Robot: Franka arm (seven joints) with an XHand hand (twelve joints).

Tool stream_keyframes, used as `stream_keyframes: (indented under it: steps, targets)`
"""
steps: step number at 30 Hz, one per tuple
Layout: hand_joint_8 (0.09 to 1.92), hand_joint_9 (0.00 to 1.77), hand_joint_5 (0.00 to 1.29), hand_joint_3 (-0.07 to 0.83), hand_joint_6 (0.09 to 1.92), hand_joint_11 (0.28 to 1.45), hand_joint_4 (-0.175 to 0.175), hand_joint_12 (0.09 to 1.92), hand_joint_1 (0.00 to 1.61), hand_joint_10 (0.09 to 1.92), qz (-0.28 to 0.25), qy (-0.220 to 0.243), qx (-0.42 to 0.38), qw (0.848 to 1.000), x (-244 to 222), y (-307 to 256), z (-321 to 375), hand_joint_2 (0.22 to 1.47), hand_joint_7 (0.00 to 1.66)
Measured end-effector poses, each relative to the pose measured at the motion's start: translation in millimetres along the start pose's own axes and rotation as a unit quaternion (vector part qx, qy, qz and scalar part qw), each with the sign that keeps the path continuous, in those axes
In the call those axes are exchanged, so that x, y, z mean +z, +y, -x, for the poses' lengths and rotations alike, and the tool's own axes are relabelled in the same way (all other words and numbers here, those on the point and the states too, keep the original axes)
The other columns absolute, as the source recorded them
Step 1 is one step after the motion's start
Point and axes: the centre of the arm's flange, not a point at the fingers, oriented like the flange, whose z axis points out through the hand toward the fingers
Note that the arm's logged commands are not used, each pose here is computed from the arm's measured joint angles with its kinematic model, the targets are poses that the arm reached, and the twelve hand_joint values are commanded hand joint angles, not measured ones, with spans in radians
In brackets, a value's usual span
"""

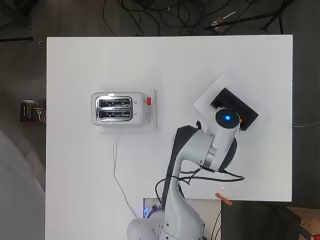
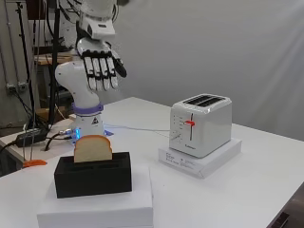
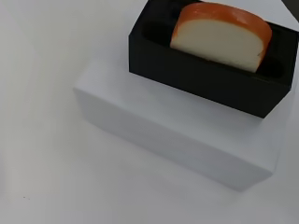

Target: Teleoperate dual arm-hand system to toast a bread

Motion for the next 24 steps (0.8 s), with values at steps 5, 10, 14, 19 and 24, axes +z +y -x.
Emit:
stream_keyframes:
  steps: [5,10,14,19,24]
  targets:
    - [0.09,0.69,0.39,0.0,0.09,0.48,0.024,0.09,0.04,0.09,-0.026,-0.032,0.003,0.999,-2.0,45.1,-34.6,1.12,0.56]
    - [0.09,0.78,0.44,0.002,0.09,0.52,0.056,0.09,0.01,0.09,-0.027,-0.043,0.005,0.999,-25.2,89.1,-60.2,1.14,0.65]
    - [0.09,0.77,0.46,-0.013,0.09,0.51,0.055,0.09,0.13,0.09,-0.073,-0.069,0.005,0.995,17.4,144.2,-77.4,1.11,0.64]
    - [0.09,0.71,0.45,-0.017,0.09,0.47,0.055,0.09,0.22,0.09,-0.103,-0.08,-0.024,0.991,71.0,162.6,-81.1,1.07,0.61]
    - [0.09,0.7,0.45,-0.018,0.09,0.46,0.031,0.09,0.32,0.09,-0.078,-0.043,-0.055,0.994,77.9,130.2,-44.3,1.02,0.63]
